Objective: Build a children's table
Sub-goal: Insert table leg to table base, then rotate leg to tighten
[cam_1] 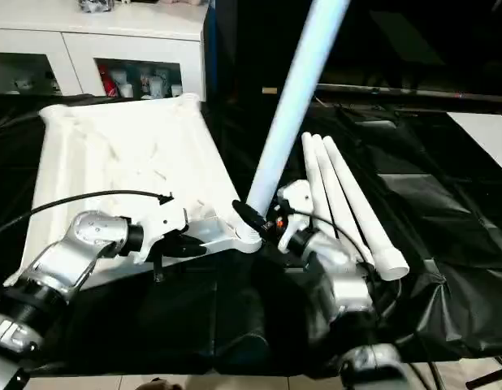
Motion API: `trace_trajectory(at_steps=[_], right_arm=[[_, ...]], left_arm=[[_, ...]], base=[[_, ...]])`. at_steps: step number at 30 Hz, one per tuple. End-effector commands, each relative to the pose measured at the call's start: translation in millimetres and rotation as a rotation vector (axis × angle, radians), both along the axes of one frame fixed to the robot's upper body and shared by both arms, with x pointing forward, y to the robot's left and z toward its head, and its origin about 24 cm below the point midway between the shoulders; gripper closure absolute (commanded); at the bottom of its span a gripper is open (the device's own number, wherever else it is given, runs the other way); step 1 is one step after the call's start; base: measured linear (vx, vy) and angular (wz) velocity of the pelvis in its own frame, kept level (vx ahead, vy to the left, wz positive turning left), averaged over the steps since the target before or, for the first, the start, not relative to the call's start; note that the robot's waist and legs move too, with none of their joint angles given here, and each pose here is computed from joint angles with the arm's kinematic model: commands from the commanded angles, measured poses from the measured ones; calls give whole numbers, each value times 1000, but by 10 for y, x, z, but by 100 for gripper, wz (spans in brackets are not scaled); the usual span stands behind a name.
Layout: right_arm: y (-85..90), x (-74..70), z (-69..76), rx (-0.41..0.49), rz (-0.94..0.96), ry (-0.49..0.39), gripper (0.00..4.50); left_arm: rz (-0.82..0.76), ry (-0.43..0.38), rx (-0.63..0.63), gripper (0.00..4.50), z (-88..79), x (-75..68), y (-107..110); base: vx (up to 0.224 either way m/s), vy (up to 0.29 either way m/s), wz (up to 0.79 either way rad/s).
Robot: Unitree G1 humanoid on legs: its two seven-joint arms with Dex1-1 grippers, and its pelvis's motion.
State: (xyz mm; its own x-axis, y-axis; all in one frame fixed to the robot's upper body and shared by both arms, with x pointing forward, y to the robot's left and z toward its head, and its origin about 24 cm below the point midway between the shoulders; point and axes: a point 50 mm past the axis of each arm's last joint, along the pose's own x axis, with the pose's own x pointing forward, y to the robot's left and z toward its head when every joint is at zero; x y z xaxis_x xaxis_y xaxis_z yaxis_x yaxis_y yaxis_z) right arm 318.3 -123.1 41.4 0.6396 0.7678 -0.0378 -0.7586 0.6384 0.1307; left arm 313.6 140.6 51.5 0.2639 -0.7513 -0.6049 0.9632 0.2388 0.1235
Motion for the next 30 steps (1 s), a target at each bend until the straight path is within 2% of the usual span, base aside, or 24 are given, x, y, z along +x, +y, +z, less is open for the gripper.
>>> trace_trajectory(at_steps=[1,6,10,14,17,26,30], right_arm=[[-116,-138,-356,-100,16,191,261],[-124,-168,-337,-160,152,210,261],[-141,-233,-372,-230,281,239,261],[-170,-280,-415,-257,375,302,261],[-192,-294,-429,-285,414,316,261],[-193,-255,-387,-266,421,302,261],[-173,-334,-439,-292,482,312,261]], left_arm=[[-44,3,58,450,9,6,4],[-67,5,75,450,16,6,11],[-88,6,82,450,24,10,6],[-133,13,72,450,54,-10,-1],[-164,20,72,450,76,-27,10],[-252,47,104,450,115,-74,94],[-286,53,153,450,109,-88,156]], base=[[0,0,0],[0,0,0],[0,0,0],[0,0,0],[0,0,0],[0,0,0],[0,0,0]])
